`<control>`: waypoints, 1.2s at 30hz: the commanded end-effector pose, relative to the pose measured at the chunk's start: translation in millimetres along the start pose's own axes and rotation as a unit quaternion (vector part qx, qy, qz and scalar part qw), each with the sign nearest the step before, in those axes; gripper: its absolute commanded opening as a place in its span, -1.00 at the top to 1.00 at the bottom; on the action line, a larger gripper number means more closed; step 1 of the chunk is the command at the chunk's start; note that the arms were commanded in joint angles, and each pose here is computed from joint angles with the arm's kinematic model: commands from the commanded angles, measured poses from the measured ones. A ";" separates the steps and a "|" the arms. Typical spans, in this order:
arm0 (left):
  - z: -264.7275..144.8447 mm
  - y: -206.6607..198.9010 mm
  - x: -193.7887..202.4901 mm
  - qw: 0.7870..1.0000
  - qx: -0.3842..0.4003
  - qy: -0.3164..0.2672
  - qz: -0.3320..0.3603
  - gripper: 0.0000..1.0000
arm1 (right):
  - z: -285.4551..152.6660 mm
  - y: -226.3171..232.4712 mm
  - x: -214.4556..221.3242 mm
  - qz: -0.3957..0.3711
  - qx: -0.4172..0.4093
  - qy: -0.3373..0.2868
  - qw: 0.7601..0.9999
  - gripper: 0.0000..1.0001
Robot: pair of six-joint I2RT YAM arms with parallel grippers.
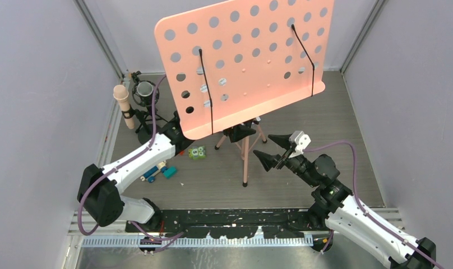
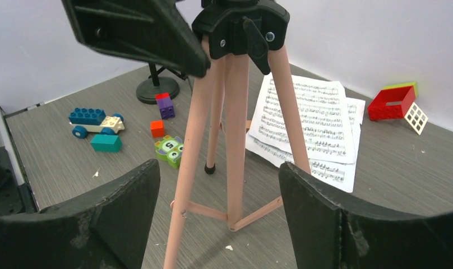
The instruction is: Pack up the instrument practice props
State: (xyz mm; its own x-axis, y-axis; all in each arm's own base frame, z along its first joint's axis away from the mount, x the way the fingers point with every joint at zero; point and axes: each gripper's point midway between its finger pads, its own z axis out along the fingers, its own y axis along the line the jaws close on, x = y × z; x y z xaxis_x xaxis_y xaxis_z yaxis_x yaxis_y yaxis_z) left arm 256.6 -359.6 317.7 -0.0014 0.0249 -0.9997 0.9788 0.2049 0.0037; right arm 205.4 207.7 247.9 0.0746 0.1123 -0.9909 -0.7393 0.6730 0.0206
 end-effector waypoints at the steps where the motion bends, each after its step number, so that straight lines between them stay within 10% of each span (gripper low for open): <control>1: -8.9 -10.4 -19.2 1.000 0.005 -0.025 0.014 -0.81 | 4.0 2.5 -16.3 -0.007 -0.007 -0.035 0.999 -0.71; 4: -11.1 -13.8 -27.4 0.999 0.010 -0.034 0.020 -0.99 | 7.1 4.2 -15.8 -0.018 -0.016 -0.034 0.999 -0.99; 36: -66.3 9.0 49.6 0.991 -0.136 0.007 0.013 -0.93 | 55.3 -21.5 1.7 -0.045 -0.074 0.007 0.996 -1.00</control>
State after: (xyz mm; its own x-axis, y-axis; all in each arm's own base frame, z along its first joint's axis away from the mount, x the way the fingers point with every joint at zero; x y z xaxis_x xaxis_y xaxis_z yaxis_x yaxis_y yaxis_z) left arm 242.0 -292.8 253.8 -0.0613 0.0564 -0.9965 0.8951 0.4449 -0.0299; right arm 255.9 229.2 220.4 0.0326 -0.0003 -0.9995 -0.8056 0.5918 -0.0264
